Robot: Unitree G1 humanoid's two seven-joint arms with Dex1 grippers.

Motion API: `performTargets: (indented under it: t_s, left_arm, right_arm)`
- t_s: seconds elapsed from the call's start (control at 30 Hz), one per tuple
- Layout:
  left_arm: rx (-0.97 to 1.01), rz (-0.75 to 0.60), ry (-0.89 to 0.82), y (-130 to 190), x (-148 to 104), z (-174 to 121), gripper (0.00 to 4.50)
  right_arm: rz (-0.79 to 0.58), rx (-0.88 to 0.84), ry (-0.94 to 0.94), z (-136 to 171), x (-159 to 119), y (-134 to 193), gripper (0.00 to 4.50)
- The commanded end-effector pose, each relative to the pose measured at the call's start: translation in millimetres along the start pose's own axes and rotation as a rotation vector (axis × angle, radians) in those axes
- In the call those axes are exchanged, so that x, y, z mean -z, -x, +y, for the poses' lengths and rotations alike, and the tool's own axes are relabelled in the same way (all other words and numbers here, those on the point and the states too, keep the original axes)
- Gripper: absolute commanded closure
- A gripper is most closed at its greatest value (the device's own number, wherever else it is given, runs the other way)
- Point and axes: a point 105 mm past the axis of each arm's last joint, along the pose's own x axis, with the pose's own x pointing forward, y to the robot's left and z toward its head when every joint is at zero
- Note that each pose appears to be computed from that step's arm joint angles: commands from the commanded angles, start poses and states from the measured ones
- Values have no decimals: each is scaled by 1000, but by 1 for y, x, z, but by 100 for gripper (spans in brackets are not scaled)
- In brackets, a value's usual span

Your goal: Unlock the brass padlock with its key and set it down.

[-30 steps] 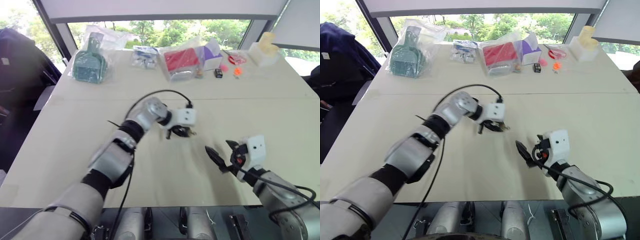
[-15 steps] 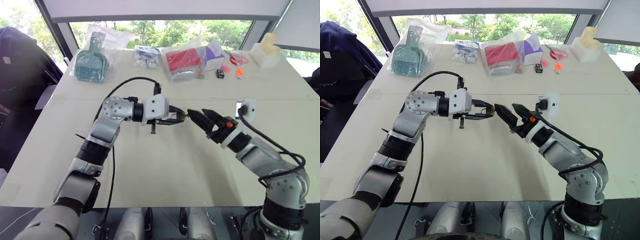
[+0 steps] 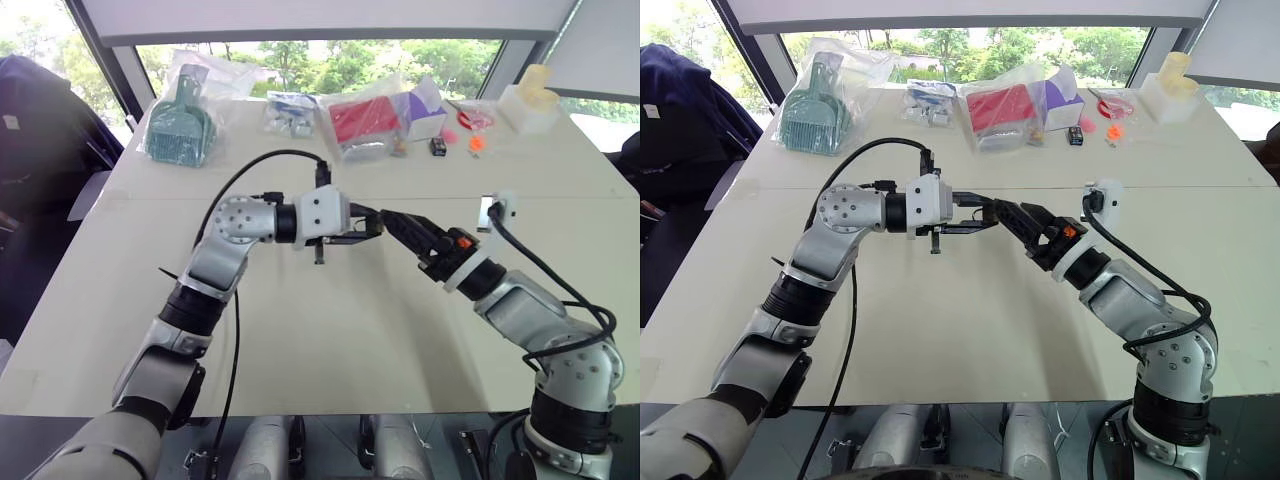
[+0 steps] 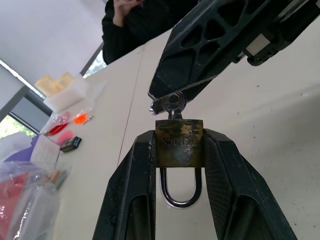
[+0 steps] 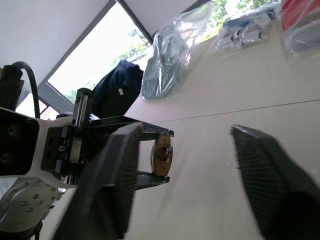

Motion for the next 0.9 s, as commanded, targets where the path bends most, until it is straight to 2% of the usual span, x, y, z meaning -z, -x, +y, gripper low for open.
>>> performTargets:
  t_s: [0.03, 0.1, 0.37, 0.47, 0.63, 0.73, 0.77, 0.83, 0.9]
  left_arm:
    - [-2, -38, -37, -1, -14, 4, 375]
    - [-9, -42, -40, -2, -15, 6, 375]
    - [-15, -53, -45, -2, -18, 6, 375]
    - [-19, -53, -44, -2, -18, 6, 375]
    - [-24, -49, -41, -2, -17, 6, 375]
    - [-25, -47, -38, -2, -16, 6, 375]
    - [-27, -47, -37, -1, -16, 7, 375]
    - [-33, -45, -37, -1, -16, 8, 375]
    - [-38, -45, -38, 0, -16, 9, 375]
  right_arm:
    - [-38, -53, 0, 15, -4, 2, 353]
    - [-31, -57, -7, 16, -1, 1, 444]
    - [-41, -39, -19, 14, 3, -3, 444]
    - [-43, -35, -20, 12, 3, -4, 367]
    - [-50, -15, -27, 8, 2, -4, 111]
    - [-56, -16, -31, 8, 1, -5, 111]
    - [-58, -16, -33, 8, 1, -5, 138]
    - [-62, -18, -36, 8, 0, -4, 219]
    - [-63, -23, -39, 9, 0, -3, 322]
